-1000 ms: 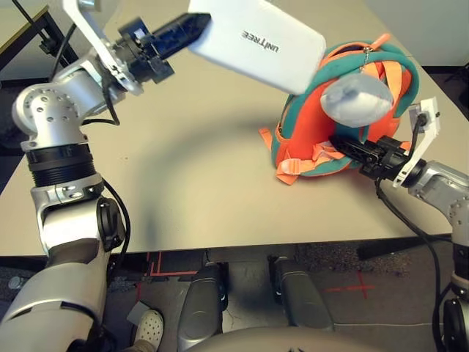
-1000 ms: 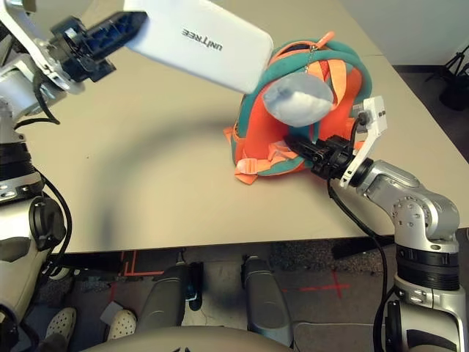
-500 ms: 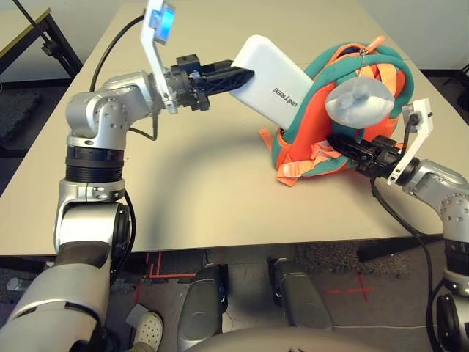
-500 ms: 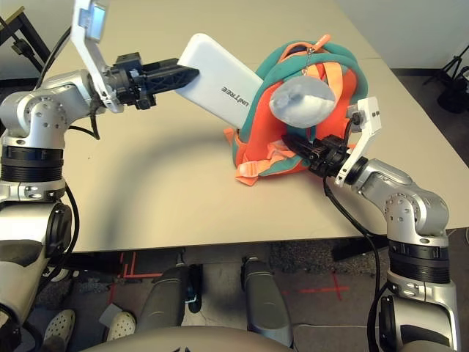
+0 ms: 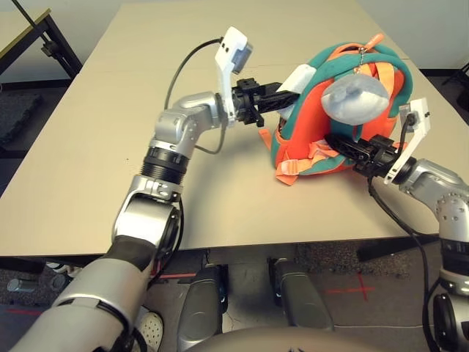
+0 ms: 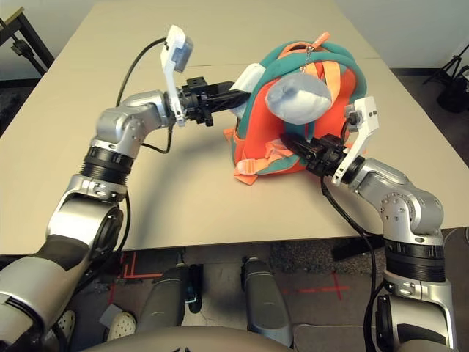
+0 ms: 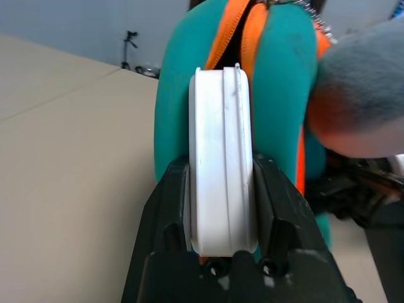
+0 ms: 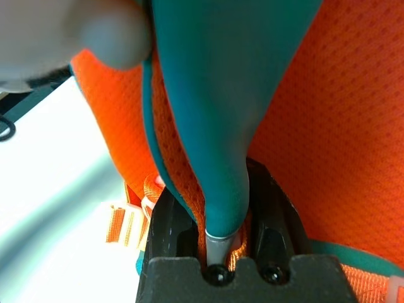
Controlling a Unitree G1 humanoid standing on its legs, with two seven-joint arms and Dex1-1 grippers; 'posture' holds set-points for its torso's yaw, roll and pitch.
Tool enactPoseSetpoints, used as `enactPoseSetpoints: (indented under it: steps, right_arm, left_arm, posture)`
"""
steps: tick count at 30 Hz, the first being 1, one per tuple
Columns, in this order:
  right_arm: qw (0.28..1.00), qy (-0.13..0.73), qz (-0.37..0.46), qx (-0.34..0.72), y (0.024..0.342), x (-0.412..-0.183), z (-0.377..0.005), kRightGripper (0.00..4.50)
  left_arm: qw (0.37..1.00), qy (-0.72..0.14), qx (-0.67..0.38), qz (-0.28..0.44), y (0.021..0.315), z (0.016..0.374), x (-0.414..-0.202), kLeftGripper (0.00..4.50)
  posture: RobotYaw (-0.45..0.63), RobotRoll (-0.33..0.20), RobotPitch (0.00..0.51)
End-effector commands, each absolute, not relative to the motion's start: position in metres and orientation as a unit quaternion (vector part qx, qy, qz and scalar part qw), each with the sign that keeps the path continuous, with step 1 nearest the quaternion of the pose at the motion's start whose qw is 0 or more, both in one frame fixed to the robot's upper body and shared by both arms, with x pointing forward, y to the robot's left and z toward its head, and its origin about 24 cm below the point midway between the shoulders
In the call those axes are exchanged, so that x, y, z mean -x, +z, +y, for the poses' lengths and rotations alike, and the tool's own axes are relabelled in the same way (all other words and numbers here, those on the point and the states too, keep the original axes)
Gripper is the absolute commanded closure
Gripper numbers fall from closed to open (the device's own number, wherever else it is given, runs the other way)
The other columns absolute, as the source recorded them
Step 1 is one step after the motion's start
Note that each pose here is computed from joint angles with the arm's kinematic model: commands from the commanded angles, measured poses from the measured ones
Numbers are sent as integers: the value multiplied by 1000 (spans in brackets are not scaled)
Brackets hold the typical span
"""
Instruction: Put the pencil case into the backpack and zip it.
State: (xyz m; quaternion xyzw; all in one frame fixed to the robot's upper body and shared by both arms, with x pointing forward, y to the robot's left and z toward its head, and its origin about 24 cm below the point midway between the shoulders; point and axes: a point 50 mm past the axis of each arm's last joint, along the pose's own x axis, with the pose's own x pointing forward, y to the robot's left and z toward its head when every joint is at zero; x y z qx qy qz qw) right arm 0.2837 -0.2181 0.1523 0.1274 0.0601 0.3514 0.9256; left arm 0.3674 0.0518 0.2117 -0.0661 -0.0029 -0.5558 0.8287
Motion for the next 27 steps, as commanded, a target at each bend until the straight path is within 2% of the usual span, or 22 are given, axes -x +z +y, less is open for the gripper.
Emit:
enactPoseSetpoints:
  steps: [1, 6, 13, 16, 24, 26, 27]
  right_arm:
    - [924, 348, 86, -128, 141, -283, -216, 3702]
    - [926, 344, 88, -128, 139, -282, -218, 3703]
    - [927, 341, 87, -128, 139, -284, -219, 3703]
    - [927, 341, 88, -127, 138, -285, -219, 3703]
    - [927, 343, 89, -123, 138, -286, -219, 3703]
    - [928, 341, 89, -122, 138, -286, -220, 3703]
    - [928, 341, 89, -122, 138, -286, -220, 3703]
  left_arm:
    - [849, -519, 96, -6, 224, 71, -372, 2151]
    - [864, -488, 122, -29, 244, 98, -371, 63]
    - [871, -471, 138, -29, 256, 121, -357, 0]
    - [867, -479, 140, -10, 252, 119, -351, 589]
    - [858, -494, 130, 48, 225, 101, -347, 3832]
    - [854, -502, 127, 57, 219, 94, -347, 4489]
    - [849, -509, 126, 61, 217, 89, -348, 4500]
  posture:
    - [-165, 0, 143]
    - [-164, 0, 149]
    - [-160, 0, 152]
    - [-152, 0, 153]
    - [-155, 0, 146]
    - [-156, 0, 146]
    - [-159, 0, 144]
